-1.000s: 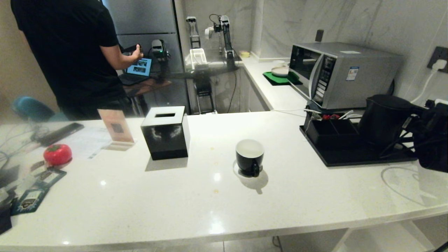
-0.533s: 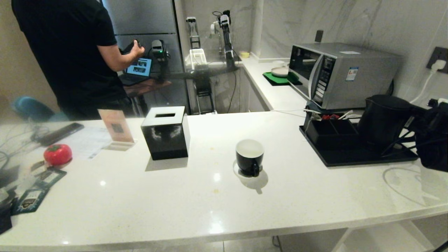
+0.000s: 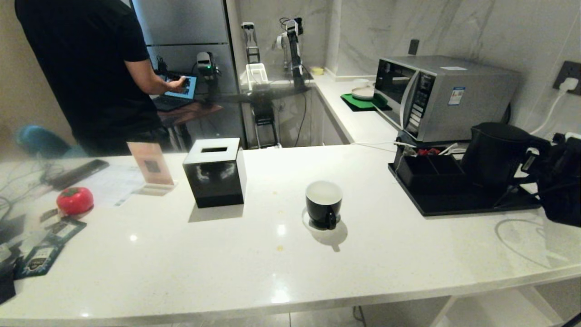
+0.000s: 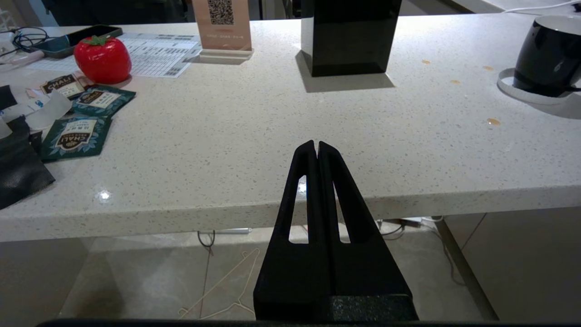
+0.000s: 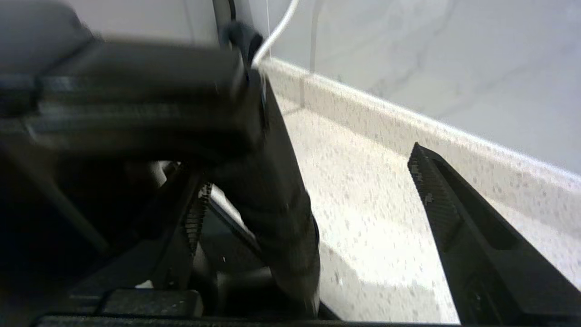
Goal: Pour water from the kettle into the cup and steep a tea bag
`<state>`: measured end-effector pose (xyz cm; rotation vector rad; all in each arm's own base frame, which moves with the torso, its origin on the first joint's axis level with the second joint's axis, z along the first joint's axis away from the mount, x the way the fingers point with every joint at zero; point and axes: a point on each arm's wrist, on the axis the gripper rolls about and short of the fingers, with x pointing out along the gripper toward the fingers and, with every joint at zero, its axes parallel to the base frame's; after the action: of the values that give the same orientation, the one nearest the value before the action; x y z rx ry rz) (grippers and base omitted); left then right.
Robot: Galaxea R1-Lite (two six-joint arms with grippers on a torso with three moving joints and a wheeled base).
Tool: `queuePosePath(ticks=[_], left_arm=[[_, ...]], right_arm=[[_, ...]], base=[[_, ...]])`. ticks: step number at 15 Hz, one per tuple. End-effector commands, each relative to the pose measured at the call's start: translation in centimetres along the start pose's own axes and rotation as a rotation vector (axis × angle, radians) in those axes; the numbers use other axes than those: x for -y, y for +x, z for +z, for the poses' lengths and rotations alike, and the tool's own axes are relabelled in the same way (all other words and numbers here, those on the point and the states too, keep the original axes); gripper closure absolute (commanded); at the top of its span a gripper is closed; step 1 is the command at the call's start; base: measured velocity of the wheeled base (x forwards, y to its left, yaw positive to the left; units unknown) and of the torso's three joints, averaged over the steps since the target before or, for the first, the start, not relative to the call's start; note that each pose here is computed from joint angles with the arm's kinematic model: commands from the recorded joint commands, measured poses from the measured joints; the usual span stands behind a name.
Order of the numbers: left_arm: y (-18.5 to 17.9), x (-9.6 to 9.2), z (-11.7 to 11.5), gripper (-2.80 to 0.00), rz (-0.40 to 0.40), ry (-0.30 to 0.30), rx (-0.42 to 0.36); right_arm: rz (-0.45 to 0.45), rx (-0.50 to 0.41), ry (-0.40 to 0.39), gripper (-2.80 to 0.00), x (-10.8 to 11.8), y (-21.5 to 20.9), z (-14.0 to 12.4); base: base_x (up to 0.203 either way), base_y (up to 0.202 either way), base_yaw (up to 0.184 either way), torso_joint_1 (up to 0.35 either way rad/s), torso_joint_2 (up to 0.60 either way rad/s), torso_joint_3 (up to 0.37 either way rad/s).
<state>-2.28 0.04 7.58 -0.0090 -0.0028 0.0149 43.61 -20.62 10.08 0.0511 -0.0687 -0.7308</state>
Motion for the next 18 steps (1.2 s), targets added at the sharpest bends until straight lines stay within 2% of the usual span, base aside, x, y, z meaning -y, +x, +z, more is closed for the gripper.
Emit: queuePosePath(ticks=[1,4,18], left_arm=[[0.0,0.0,0.0,0.0,0.0,0.0,-0.001],[0.0,0.0,0.0,0.0,0.0,0.0,-0.001],[0.0,0.0,0.0,0.0,0.0,0.0,-0.001]], right_arm=[[-0.002,-0.001,0.0,-2.8,0.1,-0.3,0.0],[0.0,0.027,0.009,-2.8,0.2,-0.5,0.4],[-0.003,-0.038,-0.013,-2.8,1.5,-4.7,0.9]], base=[[0.0,0.0,0.0,0.0,0.0,0.0],[0.0,0.0,0.0,0.0,0.0,0.0],[0.0,0.0,0.0,0.0,0.0,0.0]])
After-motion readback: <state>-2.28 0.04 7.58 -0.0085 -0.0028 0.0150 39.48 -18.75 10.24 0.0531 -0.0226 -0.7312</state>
